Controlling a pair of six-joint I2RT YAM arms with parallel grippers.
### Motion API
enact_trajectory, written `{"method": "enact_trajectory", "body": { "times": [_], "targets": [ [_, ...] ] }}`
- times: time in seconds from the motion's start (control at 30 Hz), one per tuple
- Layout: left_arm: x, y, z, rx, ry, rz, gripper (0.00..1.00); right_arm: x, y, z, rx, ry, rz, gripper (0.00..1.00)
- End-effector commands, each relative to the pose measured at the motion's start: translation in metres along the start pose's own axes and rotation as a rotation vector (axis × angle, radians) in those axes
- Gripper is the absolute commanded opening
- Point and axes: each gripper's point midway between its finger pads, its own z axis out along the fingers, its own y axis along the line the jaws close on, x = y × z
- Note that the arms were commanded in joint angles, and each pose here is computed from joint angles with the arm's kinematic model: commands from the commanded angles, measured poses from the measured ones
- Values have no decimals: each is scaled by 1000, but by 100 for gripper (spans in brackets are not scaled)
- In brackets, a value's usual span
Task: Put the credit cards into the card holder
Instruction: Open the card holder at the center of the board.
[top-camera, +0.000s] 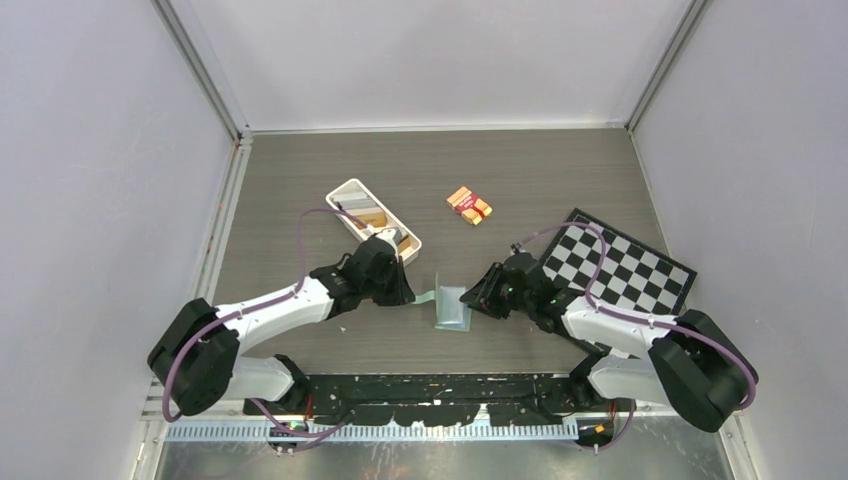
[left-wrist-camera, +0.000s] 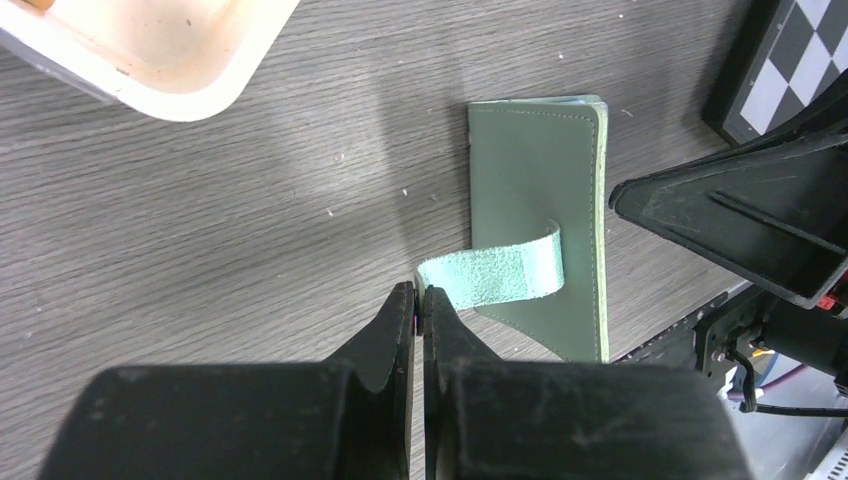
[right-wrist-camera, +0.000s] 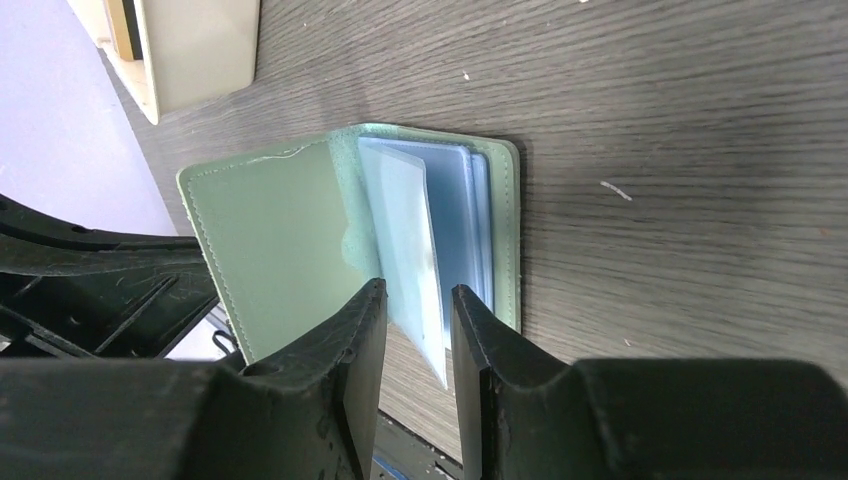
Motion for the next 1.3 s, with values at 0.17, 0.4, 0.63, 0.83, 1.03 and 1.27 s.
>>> {"method": "enact_trajectory", "body": {
  "times": [0.17, 0.4, 0.63, 0.83, 1.03, 1.27],
  "targets": [
    [1, 17, -4, -69, -7, 34, 0, -6, 19, 7, -51, -6, -11, 35],
    [4, 20, -2, -80, 6, 41, 0, -1, 14, 14, -27, 16, -18, 35],
    [5, 29, 1, -118, 1, 44, 0, 3, 15, 19, -29, 36, -26, 35],
    [8, 37, 3, -153, 15, 62, 0, 5, 30, 20, -76, 47, -38, 35],
    [15, 49, 6, -193, 31, 74, 0, 9, 37, 22, -102, 69, -56, 35],
    [21, 54, 10, -203, 53, 78, 0, 18, 47, 26, -130, 102, -77, 35]
  ]
}}
